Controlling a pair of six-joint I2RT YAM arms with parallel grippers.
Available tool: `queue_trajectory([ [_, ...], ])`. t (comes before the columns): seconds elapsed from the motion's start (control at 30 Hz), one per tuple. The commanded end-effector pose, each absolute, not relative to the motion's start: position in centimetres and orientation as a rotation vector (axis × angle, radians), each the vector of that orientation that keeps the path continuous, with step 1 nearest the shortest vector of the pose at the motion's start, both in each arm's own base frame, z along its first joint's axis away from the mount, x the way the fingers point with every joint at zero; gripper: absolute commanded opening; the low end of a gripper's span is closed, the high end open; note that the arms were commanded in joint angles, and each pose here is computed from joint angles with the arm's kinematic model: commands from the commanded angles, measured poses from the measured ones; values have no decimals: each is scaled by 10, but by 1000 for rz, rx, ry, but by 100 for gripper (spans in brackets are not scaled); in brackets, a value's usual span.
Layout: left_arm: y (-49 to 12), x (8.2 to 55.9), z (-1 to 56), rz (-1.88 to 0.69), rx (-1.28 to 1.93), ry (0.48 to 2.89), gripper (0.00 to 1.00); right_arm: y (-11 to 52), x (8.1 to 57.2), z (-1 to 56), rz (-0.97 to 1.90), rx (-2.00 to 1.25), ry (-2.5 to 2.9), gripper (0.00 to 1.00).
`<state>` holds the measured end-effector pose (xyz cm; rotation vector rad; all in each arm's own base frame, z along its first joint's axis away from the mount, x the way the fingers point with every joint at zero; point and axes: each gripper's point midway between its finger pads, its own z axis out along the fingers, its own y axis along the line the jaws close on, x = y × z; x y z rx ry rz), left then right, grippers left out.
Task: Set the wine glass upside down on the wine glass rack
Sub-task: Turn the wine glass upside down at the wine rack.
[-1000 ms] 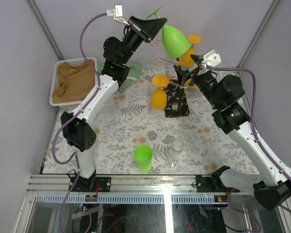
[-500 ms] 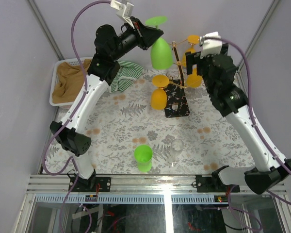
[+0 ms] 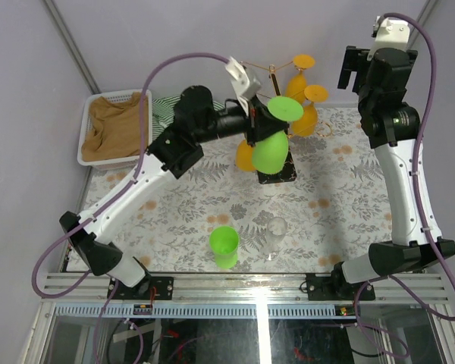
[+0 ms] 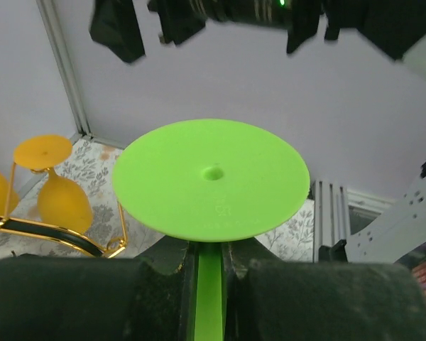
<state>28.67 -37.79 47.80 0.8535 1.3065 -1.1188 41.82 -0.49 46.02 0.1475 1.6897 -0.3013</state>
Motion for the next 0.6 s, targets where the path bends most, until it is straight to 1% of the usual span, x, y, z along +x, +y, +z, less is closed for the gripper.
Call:
queue_trajectory([
  [0.0,-399,278,464,-997,865,1248,0,-16,422,469,-252,192,1688,99],
  [0.1,-414,278,447,-943,825,1245,0,-23,429,465,-238,205,1692,99],
  [0.2,-421,293,433,-942,745,1267,0,-26,430,464,-231,206,1692,99],
  [0.57,-463,306,402,-1018,632,1265,0,-42,421,462,-290,201,1686,99],
])
